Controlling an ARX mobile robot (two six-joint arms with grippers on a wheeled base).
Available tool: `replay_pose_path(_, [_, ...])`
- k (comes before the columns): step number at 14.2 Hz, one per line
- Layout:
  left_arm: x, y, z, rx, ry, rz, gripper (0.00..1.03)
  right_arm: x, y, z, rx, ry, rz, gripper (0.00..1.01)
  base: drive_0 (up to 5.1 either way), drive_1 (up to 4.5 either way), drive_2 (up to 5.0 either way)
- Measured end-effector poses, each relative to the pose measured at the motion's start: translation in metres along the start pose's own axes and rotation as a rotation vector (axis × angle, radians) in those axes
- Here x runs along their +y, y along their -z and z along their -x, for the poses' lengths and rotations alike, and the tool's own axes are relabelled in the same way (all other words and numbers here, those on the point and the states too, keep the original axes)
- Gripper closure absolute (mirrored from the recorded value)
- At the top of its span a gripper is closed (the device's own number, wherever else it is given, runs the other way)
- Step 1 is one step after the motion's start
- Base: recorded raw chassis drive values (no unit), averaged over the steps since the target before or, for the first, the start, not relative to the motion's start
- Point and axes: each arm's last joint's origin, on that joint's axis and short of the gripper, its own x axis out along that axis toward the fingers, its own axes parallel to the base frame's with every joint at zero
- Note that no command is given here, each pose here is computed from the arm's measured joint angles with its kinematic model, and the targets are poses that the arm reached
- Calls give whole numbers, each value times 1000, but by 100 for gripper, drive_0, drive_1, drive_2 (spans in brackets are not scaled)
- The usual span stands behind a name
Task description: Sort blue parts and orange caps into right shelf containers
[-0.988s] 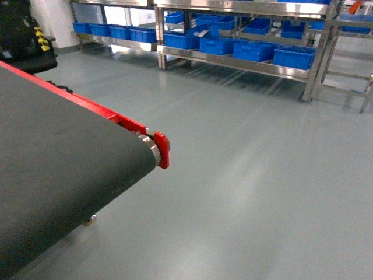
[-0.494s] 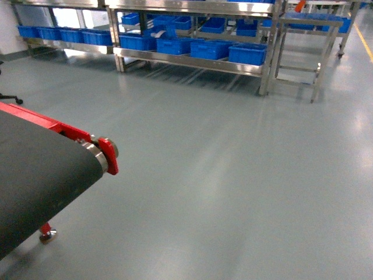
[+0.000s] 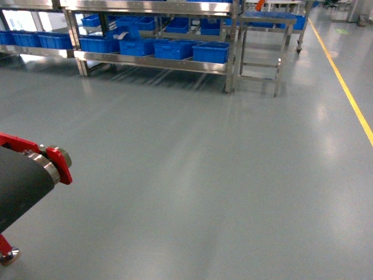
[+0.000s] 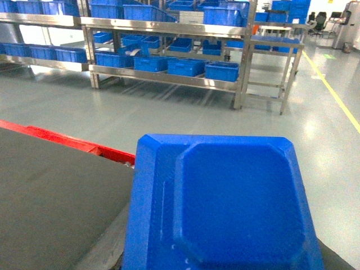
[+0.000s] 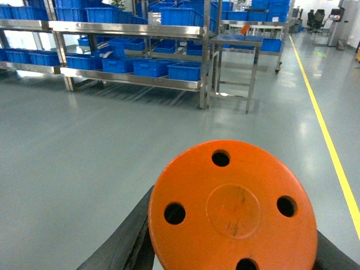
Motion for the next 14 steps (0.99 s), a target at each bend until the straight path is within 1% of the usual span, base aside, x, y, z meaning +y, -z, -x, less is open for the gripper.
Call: replay_pose_path(14, [0,0,0,0,0,0,62,0,0,0,0,0,0,56,-160,-160,-160])
